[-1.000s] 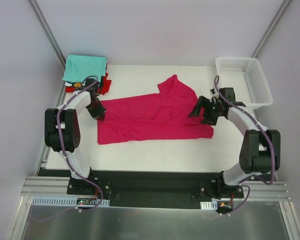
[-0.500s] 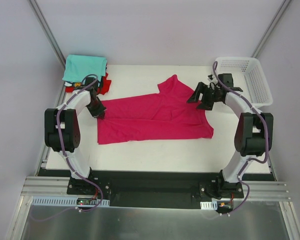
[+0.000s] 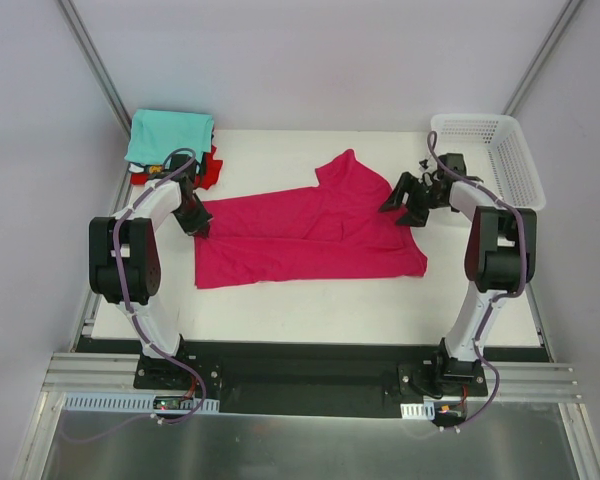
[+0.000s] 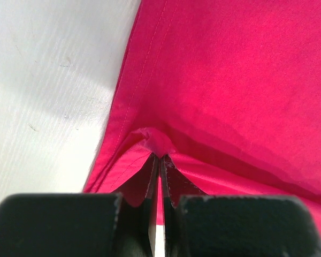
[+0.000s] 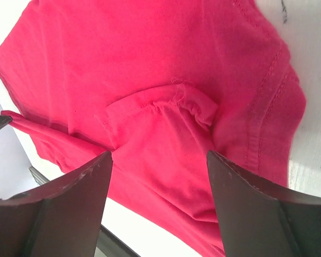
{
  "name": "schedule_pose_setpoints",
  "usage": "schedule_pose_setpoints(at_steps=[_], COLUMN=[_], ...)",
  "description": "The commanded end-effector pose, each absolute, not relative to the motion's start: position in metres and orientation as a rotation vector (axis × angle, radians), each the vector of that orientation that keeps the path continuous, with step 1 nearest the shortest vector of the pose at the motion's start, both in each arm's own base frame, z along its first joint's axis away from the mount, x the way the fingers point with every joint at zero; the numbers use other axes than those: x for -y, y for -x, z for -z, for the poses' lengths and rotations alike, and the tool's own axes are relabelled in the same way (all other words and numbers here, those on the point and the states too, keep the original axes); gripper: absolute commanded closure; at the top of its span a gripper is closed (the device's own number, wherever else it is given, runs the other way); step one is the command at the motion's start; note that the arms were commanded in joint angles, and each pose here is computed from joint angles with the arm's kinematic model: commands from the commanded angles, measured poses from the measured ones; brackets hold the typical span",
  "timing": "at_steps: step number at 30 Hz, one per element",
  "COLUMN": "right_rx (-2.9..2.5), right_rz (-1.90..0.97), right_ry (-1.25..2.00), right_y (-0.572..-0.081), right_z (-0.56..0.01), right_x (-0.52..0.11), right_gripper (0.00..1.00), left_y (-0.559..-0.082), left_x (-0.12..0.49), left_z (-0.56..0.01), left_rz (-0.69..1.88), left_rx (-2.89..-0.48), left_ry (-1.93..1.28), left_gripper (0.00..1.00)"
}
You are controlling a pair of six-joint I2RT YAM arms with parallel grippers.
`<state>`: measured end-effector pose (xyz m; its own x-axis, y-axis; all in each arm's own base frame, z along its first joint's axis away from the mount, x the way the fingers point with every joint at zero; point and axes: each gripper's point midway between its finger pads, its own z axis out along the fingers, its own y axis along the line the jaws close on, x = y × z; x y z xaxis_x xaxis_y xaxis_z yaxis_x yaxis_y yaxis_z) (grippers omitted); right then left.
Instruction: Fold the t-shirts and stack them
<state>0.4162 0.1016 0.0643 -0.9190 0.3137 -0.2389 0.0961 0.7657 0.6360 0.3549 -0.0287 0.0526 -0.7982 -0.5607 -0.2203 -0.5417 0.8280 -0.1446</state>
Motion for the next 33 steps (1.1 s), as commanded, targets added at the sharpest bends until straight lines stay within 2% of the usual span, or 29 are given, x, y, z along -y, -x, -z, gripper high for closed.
schedule_pose_setpoints(at_steps=[1,12,13,15,16,18,19,21,33], right_rx=[-2.579,-2.613,-2.612,-2.611,-2.610,-2.604,-2.604,-2.601,-2.588], right_rz=[-0.941,-0.948,-0.948,-0.951,-0.951,-0.956,-0.958,-0.965,-0.965], right_ry=[-0.255,-0.254,-0.253,-0.254,-0.253,-0.249,-0.248,-0.252,-0.230], right_y=[-0.433,-0.445,-0.446,-0.447,-0.448,-0.450,-0.451,-0.450,-0.434], right_z=[-0.076,-0.050,-0.049,-0.049,-0.049,-0.050,-0.050,-0.051,-0.078], right_x=[-0.105,-0.104,-0.104,-0.104,-0.104,-0.104,-0.105,-0.105,-0.108], right_gripper=[0.26,0.34,0.41,0.49,0.58,0.68,0.77,0.82,0.83], left_y=[-0.360,-0.360,-0.360,-0.360,-0.360,-0.359,-0.360,-0.360,-0.359], left_x=[0.025,0.026,0.026,0.026,0.026,0.026,0.026,0.026,0.030], left_z=[-0.070,-0.072,-0.072,-0.071,-0.071,-0.069,-0.070,-0.070,-0.073], left_rz=[0.114,0.123,0.123,0.125,0.124,0.125,0.123,0.125,0.162], left_rx=[-2.727,-2.725,-2.726,-2.727,-2.728,-2.733,-2.730,-2.732,-2.731], left_ry=[0.815,0.811,0.811,0.811,0.811,0.812,0.810,0.812,0.808], left_gripper=[1.00,1.00,1.00,1.00,1.00,1.00,1.00,1.00,1.00])
